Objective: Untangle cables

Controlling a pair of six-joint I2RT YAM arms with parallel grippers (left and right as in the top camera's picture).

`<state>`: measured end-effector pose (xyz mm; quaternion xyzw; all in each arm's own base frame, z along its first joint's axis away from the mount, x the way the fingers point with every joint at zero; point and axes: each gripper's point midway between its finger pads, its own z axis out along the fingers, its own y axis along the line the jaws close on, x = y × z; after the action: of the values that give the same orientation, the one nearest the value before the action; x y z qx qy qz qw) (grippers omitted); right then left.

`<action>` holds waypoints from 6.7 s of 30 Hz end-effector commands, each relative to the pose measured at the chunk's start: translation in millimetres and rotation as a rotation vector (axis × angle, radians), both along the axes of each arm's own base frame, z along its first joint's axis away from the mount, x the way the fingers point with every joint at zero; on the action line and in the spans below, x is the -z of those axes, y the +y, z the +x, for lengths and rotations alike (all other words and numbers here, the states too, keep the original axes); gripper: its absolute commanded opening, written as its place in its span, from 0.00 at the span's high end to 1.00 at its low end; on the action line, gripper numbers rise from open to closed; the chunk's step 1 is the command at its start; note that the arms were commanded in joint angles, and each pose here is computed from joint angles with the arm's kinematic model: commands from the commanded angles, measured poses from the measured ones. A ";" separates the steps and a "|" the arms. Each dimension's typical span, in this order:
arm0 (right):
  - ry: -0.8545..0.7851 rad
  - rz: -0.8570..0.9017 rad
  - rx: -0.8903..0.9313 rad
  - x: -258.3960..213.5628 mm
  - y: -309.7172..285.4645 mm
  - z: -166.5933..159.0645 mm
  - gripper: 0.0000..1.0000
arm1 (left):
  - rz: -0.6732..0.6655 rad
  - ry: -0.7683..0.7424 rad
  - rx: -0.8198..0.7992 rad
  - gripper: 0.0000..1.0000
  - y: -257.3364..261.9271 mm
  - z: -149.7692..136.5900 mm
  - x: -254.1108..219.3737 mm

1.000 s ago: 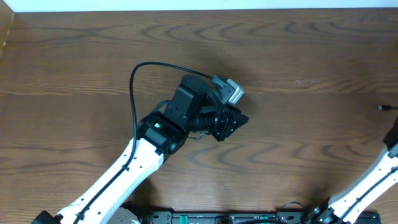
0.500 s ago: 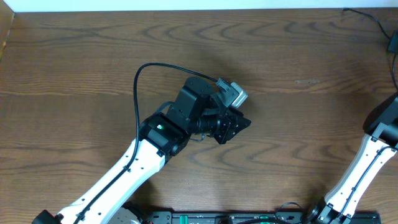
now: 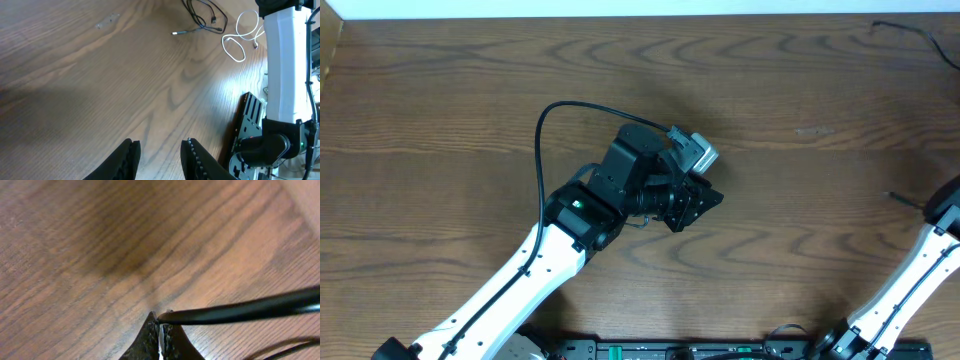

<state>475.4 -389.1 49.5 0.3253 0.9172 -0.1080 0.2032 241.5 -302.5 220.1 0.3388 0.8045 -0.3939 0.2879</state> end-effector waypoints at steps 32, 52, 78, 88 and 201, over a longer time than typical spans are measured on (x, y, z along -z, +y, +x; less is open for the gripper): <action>-0.590 -0.285 -0.206 -313.8 55.8 34.1 0.99 | 0.028 -0.013 0.020 0.69 -2.0 2.7 9.5; -0.204 -0.377 0.361 -168.9 -25.5 -19.4 0.99 | 0.029 -0.018 0.022 0.73 -2.0 2.9 9.4; -0.470 0.136 -0.206 -82.7 53.0 86.2 0.99 | 0.069 0.018 0.034 0.73 -3.3 4.4 28.9; -0.528 0.140 -0.560 -93.0 97.4 102.7 0.99 | 0.082 0.036 0.034 0.73 -4.4 5.8 37.1; 0.316 -0.342 0.733 -120.6 14.5 -152.1 0.01 | 0.037 0.025 0.262 0.74 -19.5 -34.3 34.1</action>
<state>342.2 -356.3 135.3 0.5422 0.7698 -0.3355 0.0291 205.8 -321.6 186.0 0.4263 0.7739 -0.4179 0.2114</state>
